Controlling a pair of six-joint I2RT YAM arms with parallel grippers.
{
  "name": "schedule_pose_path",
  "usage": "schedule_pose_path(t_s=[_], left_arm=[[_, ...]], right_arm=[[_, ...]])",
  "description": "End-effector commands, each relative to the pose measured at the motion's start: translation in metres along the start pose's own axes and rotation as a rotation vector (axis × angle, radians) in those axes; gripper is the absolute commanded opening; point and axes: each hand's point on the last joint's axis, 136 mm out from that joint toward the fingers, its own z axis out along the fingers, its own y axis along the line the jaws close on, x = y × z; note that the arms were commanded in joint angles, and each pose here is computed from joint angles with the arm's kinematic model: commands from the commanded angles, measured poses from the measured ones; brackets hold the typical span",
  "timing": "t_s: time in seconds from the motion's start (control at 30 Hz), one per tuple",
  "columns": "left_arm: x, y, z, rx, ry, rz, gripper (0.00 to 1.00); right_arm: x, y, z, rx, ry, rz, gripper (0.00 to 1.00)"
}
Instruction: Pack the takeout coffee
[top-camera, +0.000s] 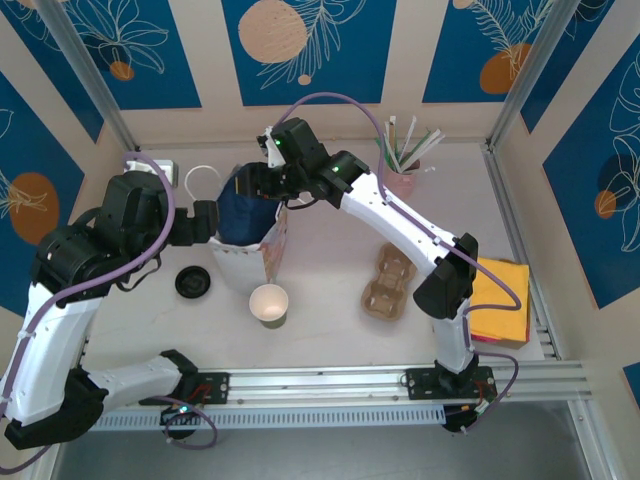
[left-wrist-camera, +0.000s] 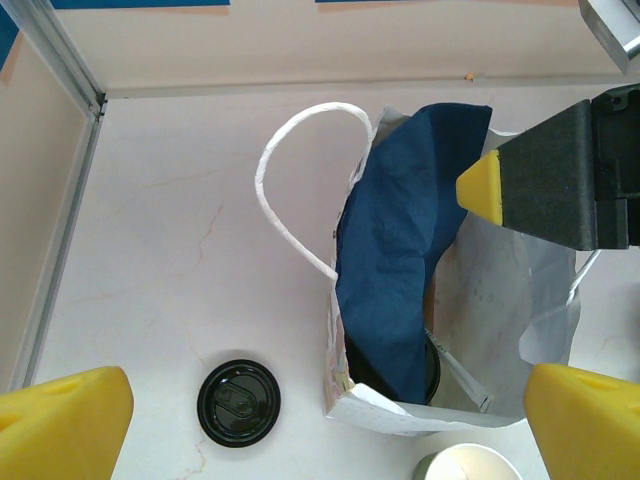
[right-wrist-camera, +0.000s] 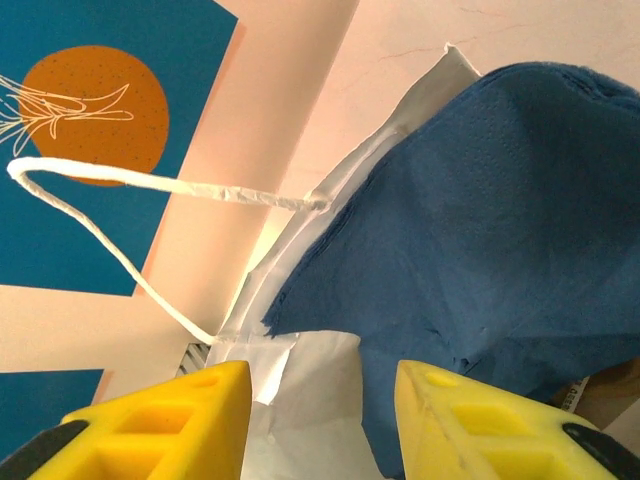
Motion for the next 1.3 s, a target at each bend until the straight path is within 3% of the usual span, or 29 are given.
schedule_pose_path(t_s=[0.0, 0.2, 0.37, 0.63, 0.87, 1.27], left_arm=[[-0.001, 0.000, 0.005, -0.011, 0.000, 0.006, 1.00], [0.000, -0.002, 0.008, -0.010, 0.007, 0.011, 1.00], [0.000, -0.005, 0.011, -0.004, 0.009, 0.011, 1.00], [-0.001, -0.004, 0.010, -0.006, 0.006, 0.021, 1.00], [0.002, -0.006, 0.014, -0.005, 0.019, 0.032, 1.00], [0.003, -0.019, 0.021, 0.042, 0.044, 0.052, 1.00]], right_arm=[[-0.007, 0.011, -0.015, -0.006, -0.028, -0.029, 0.44], [-0.015, 0.021, -0.027, -0.017, -0.055, -0.061, 0.45], [-0.024, 0.011, -0.026, 0.065, -0.076, -0.105, 0.45], [-0.044, -0.014, 0.001, 0.200, -0.086, -0.212, 0.26], [-0.055, -0.028, 0.019, 0.235, -0.116, -0.286, 0.25], [-0.029, -0.040, 0.038, 0.238, -0.001, -0.305, 0.22]])
